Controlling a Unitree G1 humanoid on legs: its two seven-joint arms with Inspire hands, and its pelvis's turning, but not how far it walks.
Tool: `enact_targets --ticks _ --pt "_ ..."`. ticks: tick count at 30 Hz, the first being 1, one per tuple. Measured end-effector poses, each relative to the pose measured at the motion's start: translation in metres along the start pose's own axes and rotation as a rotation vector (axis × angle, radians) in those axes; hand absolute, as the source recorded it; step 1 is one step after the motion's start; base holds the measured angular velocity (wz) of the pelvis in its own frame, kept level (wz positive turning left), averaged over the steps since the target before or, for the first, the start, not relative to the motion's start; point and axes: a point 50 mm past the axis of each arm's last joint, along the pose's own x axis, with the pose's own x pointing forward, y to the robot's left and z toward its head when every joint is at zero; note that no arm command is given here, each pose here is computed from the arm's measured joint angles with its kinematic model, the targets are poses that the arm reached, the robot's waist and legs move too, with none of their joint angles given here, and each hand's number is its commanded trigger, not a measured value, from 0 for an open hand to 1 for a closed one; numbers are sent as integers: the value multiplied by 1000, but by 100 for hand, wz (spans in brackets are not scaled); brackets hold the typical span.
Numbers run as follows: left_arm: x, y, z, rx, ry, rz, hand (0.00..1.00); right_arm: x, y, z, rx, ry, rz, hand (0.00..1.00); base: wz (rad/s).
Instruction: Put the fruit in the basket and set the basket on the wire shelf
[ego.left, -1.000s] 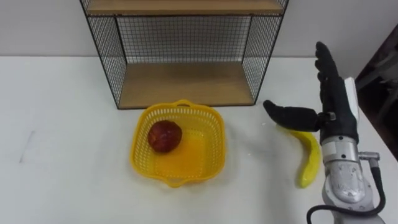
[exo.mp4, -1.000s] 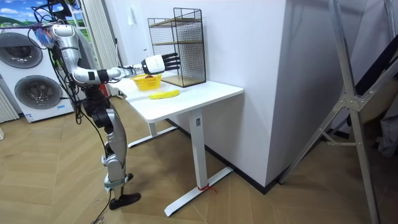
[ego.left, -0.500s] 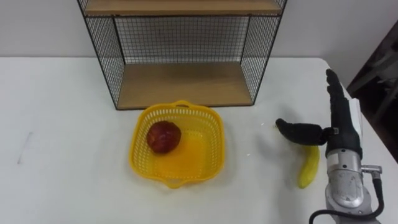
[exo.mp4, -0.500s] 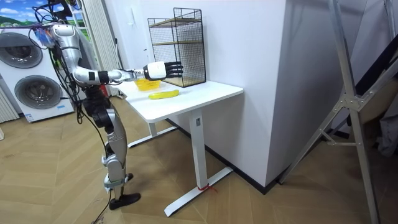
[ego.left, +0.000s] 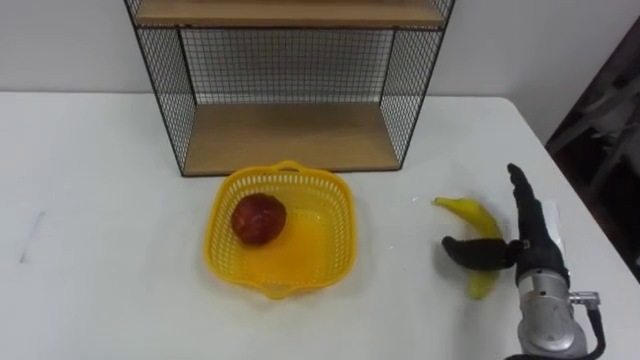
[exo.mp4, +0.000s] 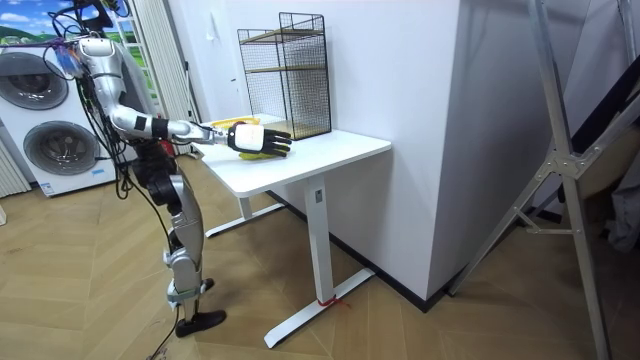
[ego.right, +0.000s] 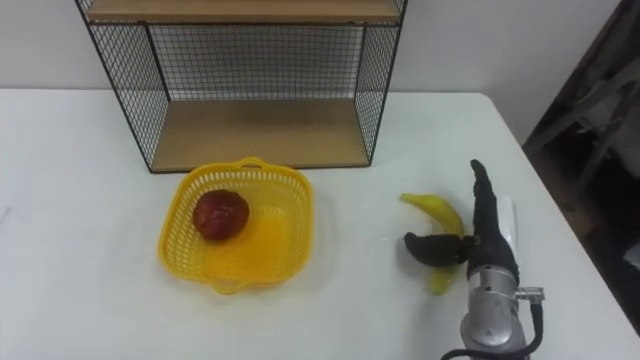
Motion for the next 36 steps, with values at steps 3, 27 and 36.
enact_targets --ticks 3,27,36 --pt "0 4 0 -14 5 17 0 0 0 -1 1 6 19 0 0" --pt "-4 5 -9 -15 55 45 0 16 -12 -24 -82 110 4 100 3" --pt "-5 9 -5 -18 37 82 0 17 -21 -29 -133 130 -47 100 4"
